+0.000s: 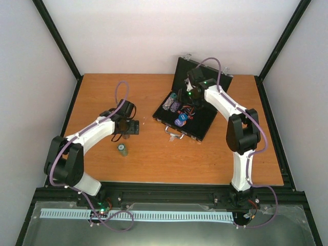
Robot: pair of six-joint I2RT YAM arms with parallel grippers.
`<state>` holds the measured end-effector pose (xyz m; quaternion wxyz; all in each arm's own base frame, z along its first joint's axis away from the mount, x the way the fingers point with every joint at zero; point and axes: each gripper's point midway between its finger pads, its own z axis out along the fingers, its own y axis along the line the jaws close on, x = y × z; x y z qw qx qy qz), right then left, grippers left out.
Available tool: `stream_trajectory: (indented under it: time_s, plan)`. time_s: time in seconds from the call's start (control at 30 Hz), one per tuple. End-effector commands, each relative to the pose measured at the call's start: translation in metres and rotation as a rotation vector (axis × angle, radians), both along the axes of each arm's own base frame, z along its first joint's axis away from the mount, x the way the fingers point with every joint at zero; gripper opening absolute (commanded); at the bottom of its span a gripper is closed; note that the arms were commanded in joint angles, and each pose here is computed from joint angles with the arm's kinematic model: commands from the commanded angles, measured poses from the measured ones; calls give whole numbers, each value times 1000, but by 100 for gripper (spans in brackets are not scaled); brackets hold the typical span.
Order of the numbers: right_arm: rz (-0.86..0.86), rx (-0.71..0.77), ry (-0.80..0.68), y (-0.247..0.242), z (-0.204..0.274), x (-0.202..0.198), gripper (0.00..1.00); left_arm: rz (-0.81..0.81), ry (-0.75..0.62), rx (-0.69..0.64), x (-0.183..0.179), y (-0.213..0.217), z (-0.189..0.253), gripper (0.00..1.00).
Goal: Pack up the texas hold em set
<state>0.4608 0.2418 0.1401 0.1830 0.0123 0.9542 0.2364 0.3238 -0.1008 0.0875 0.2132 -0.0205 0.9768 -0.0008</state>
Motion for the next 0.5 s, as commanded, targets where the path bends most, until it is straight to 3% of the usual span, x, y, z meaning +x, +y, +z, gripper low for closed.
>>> stream_trajectory:
  time_s: [0.0, 0.23, 0.4, 0.47]
  plan:
    - [11, -39, -4, -14, 1, -11, 59, 43, -30, 20, 19, 4, -12, 93]
    - [1, -66, -11, -33, 6, -20, 59, 37, 5, 27, 32, -2, -37, 75]
    - [-13, -72, 1, -48, 3, -25, 59, 23, 10, 42, 37, -3, -44, 53]
    - [-16, -76, 2, -53, 1, -27, 59, 17, 20, 57, 38, -2, -48, 39]
